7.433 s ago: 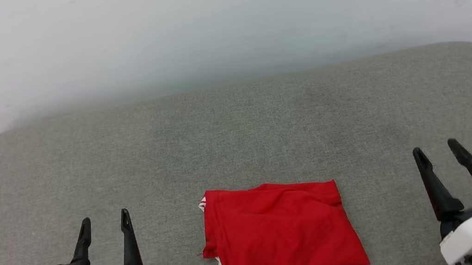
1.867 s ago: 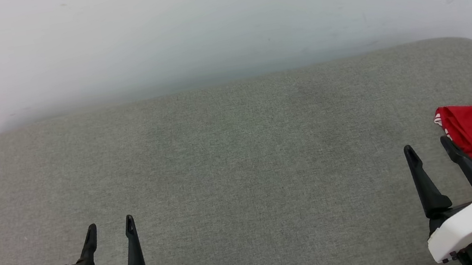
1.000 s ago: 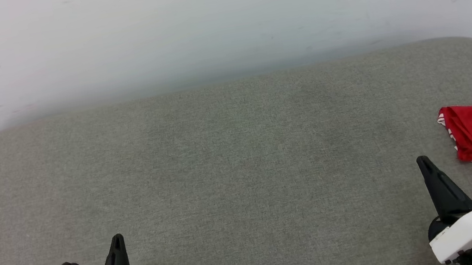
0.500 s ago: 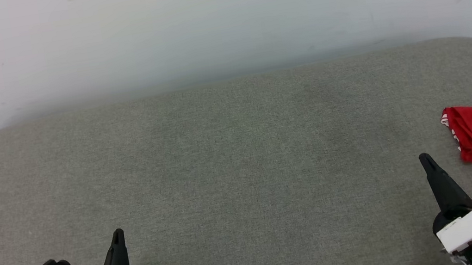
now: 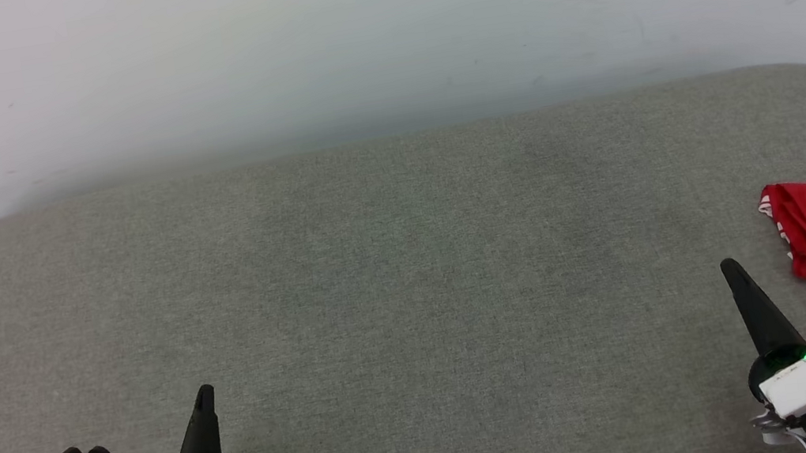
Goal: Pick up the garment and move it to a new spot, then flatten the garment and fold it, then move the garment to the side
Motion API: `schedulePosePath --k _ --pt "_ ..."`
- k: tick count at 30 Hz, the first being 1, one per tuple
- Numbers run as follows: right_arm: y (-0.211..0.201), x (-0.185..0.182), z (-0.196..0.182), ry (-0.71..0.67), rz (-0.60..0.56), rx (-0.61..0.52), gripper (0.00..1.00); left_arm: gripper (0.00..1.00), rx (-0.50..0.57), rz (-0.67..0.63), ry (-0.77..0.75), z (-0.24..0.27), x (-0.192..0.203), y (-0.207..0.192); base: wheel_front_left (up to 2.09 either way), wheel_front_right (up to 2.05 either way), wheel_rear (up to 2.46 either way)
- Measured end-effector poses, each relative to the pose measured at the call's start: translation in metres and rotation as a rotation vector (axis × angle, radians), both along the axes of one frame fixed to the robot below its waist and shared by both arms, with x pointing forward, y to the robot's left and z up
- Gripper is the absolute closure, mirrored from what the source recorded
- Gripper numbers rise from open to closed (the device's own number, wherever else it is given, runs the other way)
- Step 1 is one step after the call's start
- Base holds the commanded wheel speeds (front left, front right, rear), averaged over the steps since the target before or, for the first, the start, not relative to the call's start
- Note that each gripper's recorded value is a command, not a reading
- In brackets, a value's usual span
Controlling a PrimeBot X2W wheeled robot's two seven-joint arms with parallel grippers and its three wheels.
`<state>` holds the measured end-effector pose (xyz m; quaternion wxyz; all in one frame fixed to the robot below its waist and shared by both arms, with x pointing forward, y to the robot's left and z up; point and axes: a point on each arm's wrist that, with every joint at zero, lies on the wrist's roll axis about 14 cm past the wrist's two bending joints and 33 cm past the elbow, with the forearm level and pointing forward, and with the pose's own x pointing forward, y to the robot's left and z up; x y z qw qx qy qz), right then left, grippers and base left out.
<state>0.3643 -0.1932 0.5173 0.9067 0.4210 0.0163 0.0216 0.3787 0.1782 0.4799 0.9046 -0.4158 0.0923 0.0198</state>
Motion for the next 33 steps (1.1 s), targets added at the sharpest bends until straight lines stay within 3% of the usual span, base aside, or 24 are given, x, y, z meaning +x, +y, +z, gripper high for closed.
schedulePosePath --k 33 --pt "-0.005 0.011 -0.006 0.011 -0.028 0.359 1.0 1.0 -0.371 0.049 -0.044 0.01 0.007 0.007 0.0 0.0 0.0"
